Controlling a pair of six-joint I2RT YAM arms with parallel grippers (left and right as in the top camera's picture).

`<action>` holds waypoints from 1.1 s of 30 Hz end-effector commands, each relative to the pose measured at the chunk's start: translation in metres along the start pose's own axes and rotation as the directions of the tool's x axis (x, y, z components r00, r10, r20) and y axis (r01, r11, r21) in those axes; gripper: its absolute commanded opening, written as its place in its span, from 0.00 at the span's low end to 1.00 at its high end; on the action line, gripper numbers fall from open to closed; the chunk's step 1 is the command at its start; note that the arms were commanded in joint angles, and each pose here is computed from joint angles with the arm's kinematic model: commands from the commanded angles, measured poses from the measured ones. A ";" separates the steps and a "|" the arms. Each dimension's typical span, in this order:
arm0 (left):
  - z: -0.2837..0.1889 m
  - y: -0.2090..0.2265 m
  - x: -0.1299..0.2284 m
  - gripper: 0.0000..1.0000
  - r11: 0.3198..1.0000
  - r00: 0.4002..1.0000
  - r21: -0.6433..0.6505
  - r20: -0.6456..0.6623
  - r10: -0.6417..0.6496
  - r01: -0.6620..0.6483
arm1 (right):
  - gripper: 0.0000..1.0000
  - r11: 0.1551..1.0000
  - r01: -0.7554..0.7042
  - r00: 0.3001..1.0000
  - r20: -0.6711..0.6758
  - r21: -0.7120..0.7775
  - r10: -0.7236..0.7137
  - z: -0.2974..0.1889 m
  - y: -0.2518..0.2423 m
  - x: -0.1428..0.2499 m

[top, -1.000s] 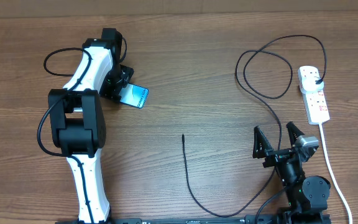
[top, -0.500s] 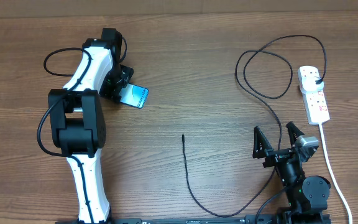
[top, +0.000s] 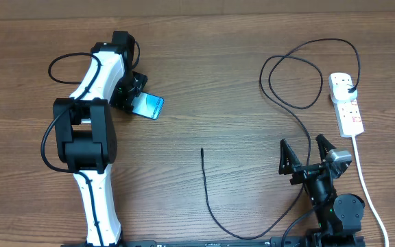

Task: Plug charger to phone and switch on socket
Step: 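Close the left gripper on the phone's top edge, then lift the phone with the left gripper and tilt it upright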

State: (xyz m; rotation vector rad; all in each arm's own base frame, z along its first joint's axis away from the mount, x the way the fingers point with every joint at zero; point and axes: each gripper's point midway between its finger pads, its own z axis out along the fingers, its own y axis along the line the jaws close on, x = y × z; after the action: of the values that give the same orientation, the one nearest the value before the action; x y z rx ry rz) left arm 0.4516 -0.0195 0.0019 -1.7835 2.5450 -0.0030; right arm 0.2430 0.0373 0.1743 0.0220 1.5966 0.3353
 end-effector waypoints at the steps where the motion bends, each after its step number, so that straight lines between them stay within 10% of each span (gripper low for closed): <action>1: 0.015 0.016 0.002 0.04 0.998 1.000 -0.059 -0.010 0.022 -0.022 | 1.00 1.000 0.008 1.000 0.004 0.004 -0.008 0.000 -0.001 0.002; 33: -0.066 -0.023 0.007 0.04 0.983 0.998 0.178 -0.041 0.043 -0.035 | 1.00 1.000 0.007 1.000 0.004 0.004 -0.007 0.000 -0.001 0.002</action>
State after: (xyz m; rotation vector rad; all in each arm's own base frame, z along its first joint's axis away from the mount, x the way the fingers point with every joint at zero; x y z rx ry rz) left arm 0.4540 -0.0330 0.0208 -1.7655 2.5762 -0.1365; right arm 0.2430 0.0374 0.1743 0.0217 1.5966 0.3356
